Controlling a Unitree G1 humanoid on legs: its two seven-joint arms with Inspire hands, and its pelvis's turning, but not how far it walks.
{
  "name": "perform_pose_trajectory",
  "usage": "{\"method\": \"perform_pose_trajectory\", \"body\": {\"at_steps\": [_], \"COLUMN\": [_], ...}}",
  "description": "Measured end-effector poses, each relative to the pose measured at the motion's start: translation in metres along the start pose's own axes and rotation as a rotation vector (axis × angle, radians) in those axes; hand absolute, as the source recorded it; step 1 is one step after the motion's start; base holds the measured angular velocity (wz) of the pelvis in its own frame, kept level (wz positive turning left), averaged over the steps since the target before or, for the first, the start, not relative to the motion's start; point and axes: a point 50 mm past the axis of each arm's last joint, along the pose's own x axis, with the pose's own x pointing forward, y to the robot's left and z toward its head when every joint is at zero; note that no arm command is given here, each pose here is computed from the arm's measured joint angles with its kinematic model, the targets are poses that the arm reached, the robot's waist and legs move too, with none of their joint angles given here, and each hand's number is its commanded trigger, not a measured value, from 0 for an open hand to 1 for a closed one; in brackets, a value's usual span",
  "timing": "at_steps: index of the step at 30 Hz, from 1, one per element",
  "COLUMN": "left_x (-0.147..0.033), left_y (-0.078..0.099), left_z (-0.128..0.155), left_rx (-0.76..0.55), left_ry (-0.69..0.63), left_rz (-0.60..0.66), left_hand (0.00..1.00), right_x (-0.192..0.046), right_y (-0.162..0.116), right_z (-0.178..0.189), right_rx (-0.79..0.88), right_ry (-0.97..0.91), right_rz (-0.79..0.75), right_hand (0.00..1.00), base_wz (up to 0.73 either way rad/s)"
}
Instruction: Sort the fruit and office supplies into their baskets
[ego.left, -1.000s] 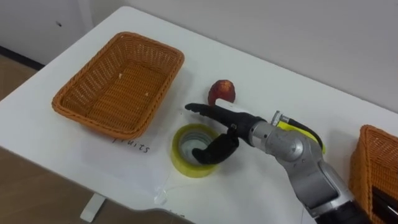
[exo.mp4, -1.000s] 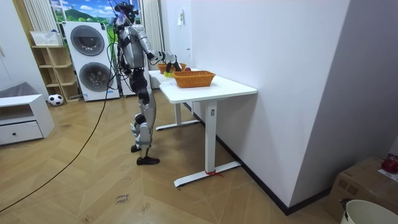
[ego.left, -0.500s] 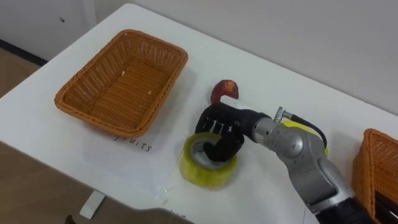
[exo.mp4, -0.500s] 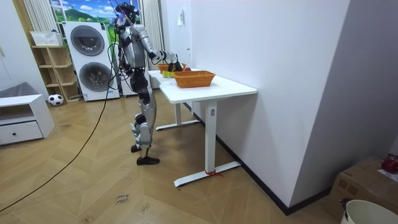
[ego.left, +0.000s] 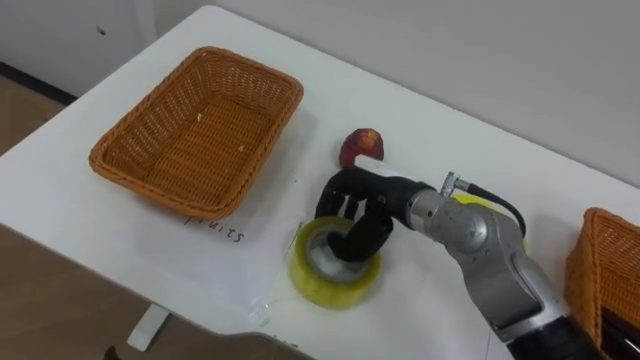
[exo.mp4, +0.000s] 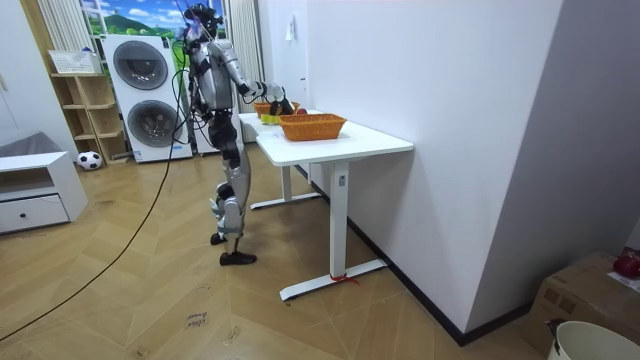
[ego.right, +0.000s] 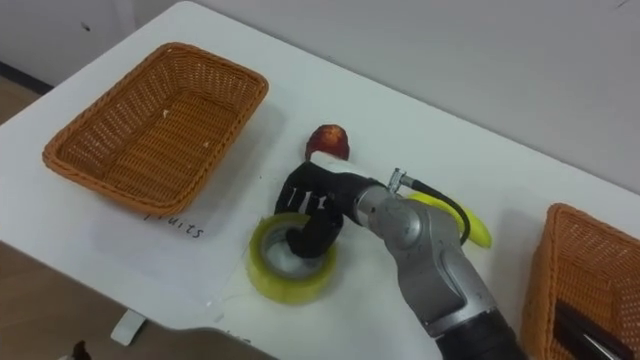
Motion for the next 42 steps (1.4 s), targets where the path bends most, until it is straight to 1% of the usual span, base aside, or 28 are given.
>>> {"method": "perform_pose_trajectory", "body": {"at_steps": [7, 10, 12, 14, 15, 18, 20, 21, 24, 31, 37, 42], "left_x": [0.001, 0.0, -0.001, -0.003, -0.003, -0.003, -0.003, -0.005, -0.006, -0.006, -0.009, -0.013], "left_y": [0.0, -0.002, -0.004, -0.005, -0.005, -0.004, -0.004, -0.005, -0.005, -0.005, -0.007, -0.013], "left_z": [-0.003, -0.01, -0.02, -0.029, -0.03, -0.031, -0.03, -0.035, -0.034, -0.03, -0.04, -0.046], "left_rx": [-0.012, -0.025, -0.027, -0.026, -0.028, -0.059, -0.063, -0.062, -0.087, -0.105, -0.126, -0.158], "left_ry": [0.004, 0.023, 0.052, 0.083, 0.087, 0.081, 0.069, 0.076, 0.065, 0.038, 0.074, 0.101], "left_rz": [0.017, 0.025, 0.027, 0.031, 0.031, 0.045, 0.047, 0.047, 0.07, 0.082, 0.082, 0.068], "left_hand": [0.0, 0.0, 0.0, 0.0, 0.0, 0.0, 0.0, 0.0, 0.0, 0.0, 0.0, 0.0], "right_x": [-0.008, -0.018, -0.029, -0.041, -0.045, -0.061, -0.068, -0.072, -0.084, -0.093, -0.105, -0.11], "right_y": [-0.004, -0.008, -0.011, -0.02, -0.023, -0.042, -0.05, -0.053, -0.055, -0.065, -0.075, -0.079], "right_z": [-0.007, -0.017, -0.023, -0.031, -0.033, -0.044, -0.045, -0.045, -0.047, -0.048, -0.043, -0.045], "right_rx": [0.007, 0.035, 0.05, 0.081, 0.093, 0.118, 0.112, 0.116, 0.129, 0.161, 0.154, 0.188], "right_ry": [-0.018, -0.012, -0.011, -0.014, -0.014, 0.004, 0.006, 0.004, -0.005, -0.03, -0.064, -0.089], "right_rz": [0.004, -0.038, -0.086, -0.166, -0.19, -0.337, -0.397, -0.429, -0.508, -0.609, -0.703, -0.729], "right_hand": [1.0, 1.0, 1.0, 1.0, 1.0, 1.0, 1.0, 1.0, 1.0, 1.0, 1.0, 1.0], "base_wz": [-0.03, 0.03, 0.0, -0.03, -0.06, -0.29, -0.27, -0.2, -0.04, -0.08, -0.01, 0.0]}}
